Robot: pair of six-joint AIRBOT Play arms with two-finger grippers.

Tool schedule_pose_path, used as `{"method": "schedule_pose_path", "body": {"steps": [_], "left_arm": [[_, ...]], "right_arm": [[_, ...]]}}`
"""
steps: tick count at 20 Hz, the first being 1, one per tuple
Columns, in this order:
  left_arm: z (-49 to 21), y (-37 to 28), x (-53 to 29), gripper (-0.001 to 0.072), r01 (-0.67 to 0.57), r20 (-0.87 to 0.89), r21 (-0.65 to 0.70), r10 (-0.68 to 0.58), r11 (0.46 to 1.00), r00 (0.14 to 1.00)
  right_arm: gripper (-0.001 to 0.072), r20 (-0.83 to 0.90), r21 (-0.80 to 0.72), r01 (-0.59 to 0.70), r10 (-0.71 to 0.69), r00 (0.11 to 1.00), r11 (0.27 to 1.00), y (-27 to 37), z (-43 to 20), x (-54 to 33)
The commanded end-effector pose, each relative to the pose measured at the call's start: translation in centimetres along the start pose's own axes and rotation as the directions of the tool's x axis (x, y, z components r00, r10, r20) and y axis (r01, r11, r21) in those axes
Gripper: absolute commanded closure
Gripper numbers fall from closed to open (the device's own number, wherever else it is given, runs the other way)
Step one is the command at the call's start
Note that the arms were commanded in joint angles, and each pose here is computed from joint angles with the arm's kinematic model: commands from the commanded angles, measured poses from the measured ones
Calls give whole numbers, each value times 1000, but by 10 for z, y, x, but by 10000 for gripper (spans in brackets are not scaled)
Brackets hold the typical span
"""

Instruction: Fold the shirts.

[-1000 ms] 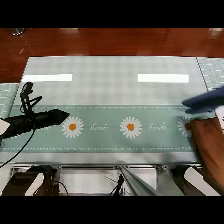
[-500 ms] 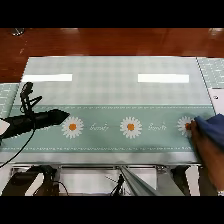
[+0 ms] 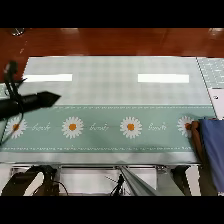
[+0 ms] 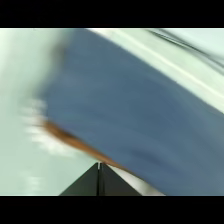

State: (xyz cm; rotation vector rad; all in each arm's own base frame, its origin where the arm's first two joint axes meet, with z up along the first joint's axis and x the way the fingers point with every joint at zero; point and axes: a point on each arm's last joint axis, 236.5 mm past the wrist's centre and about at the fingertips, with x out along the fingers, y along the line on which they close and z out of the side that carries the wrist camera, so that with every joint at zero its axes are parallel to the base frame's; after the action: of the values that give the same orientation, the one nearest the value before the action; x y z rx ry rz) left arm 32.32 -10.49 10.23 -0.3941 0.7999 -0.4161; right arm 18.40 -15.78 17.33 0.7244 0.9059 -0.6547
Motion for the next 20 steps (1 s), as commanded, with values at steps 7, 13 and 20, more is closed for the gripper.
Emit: {"method": "schedule_pose_path", "body": {"steps": [7,13,20], "left_arm": [[49,-92,60,681,35,-191,345,33,938,981],[-43,22,105,680,-239,-370,231,313,943,875],[-38,20,106,680,-237,-354,231,309,944,883]], "right_arm": [[692,-185,-789,-283,229,956,545,270,-124,90],[692,-272,-792,-155,-114,955,590,246,-185,206],[691,-284,-797,-152,-141,948,585,241,-190,211]]}}
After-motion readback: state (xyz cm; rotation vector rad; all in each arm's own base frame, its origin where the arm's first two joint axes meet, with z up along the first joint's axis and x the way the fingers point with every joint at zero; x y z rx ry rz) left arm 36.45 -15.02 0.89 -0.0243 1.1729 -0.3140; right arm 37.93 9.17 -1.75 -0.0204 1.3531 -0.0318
